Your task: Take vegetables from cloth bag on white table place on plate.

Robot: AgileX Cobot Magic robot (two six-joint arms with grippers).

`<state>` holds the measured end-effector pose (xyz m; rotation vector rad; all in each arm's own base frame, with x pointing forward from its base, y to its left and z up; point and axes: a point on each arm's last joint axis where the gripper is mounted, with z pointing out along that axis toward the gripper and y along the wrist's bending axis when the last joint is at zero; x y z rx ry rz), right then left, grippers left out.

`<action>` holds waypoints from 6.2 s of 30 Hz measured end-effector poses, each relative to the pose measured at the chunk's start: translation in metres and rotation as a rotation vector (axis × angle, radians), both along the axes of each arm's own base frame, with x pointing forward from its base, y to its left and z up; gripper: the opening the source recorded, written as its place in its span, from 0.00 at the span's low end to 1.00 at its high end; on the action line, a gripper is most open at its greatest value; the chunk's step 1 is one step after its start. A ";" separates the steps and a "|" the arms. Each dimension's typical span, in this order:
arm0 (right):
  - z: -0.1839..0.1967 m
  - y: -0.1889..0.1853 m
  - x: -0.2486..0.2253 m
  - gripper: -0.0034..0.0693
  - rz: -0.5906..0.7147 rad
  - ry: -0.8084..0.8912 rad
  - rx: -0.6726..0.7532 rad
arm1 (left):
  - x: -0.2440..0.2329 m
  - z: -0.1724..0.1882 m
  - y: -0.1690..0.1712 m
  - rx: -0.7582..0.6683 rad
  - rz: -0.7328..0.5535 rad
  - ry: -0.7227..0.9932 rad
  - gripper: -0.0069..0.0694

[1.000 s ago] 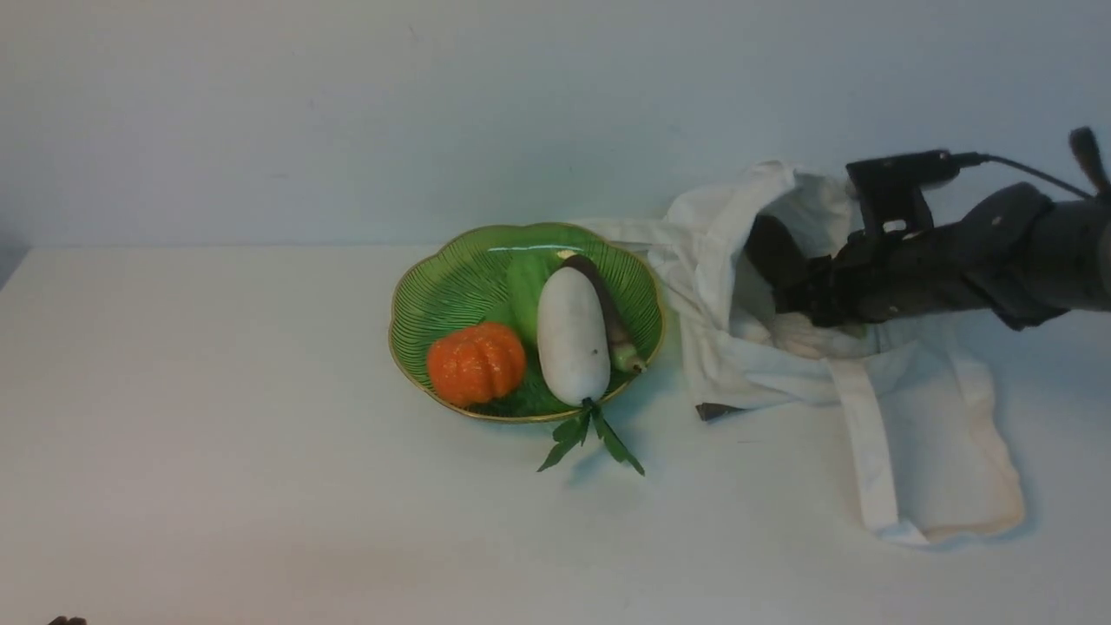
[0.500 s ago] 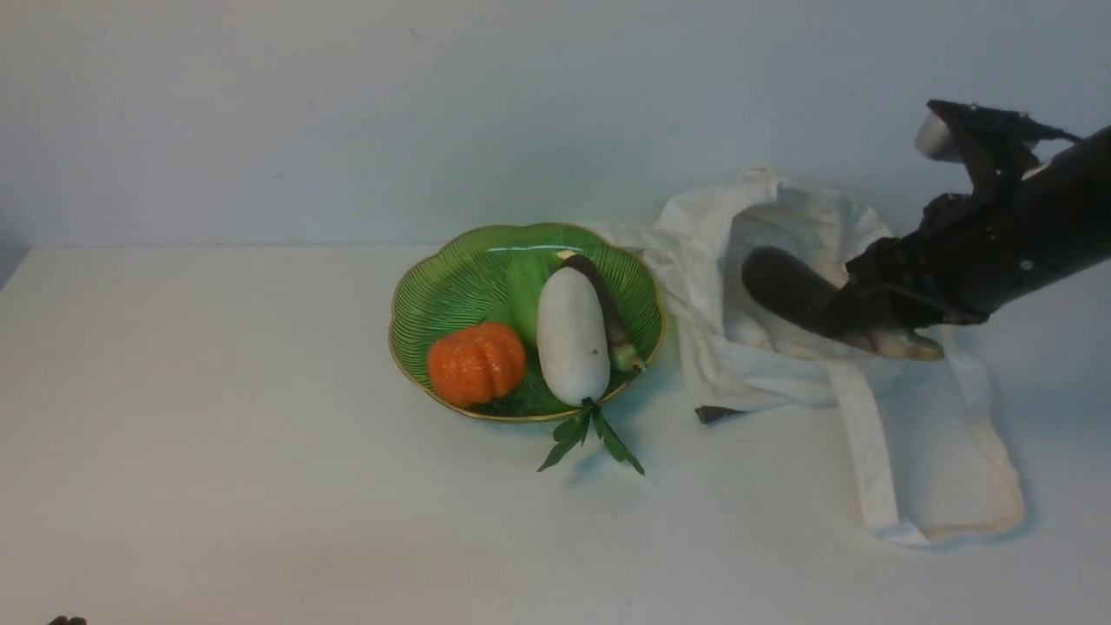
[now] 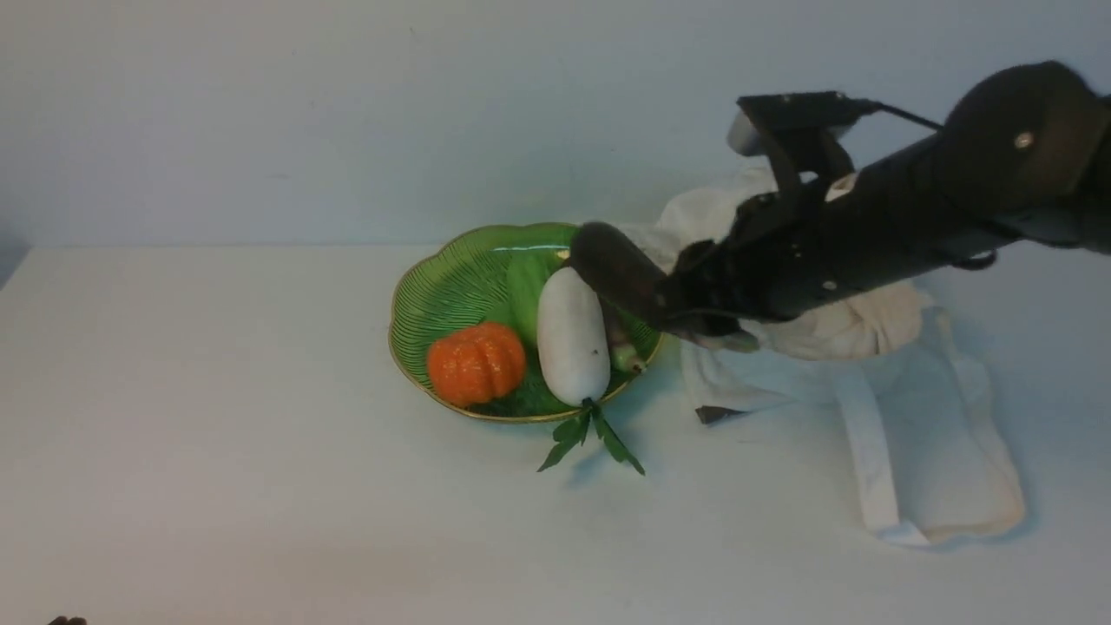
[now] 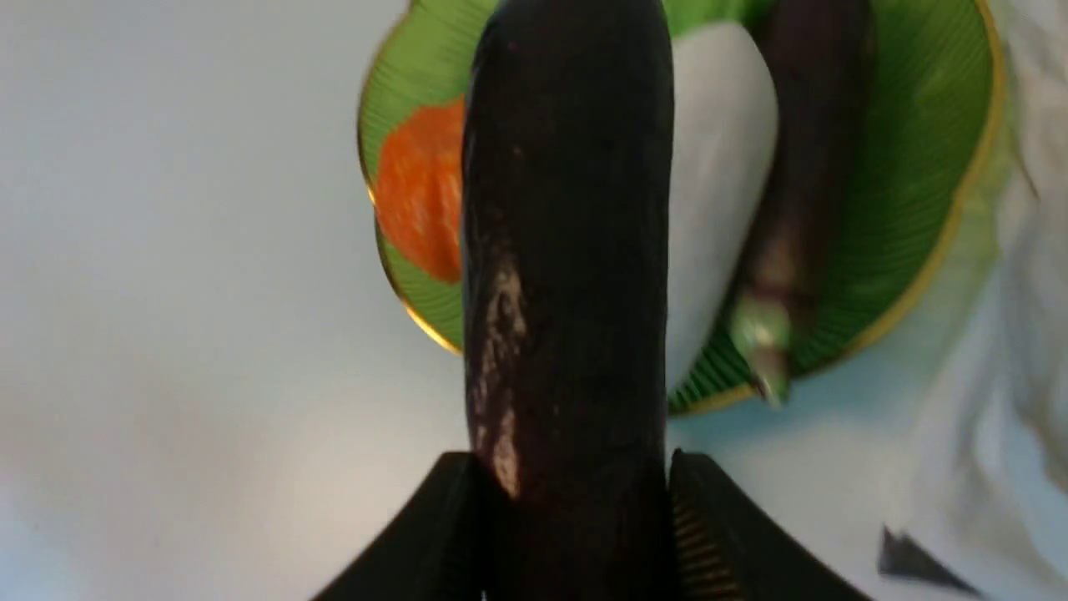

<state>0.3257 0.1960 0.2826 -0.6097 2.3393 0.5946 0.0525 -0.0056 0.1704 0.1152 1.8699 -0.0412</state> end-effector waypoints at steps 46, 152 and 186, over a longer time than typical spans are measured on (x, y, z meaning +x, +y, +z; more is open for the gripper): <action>0.220 -0.015 -0.041 0.22 -0.036 -0.246 -0.017 | 0.000 0.000 0.000 0.000 0.000 0.000 0.08; -0.101 -0.190 -0.271 0.08 -0.548 -0.677 -0.057 | 0.000 0.000 0.000 0.000 0.000 0.000 0.08; -0.101 -0.191 -0.271 0.08 -0.555 -0.677 -0.057 | 0.000 0.000 0.000 0.000 0.000 0.000 0.08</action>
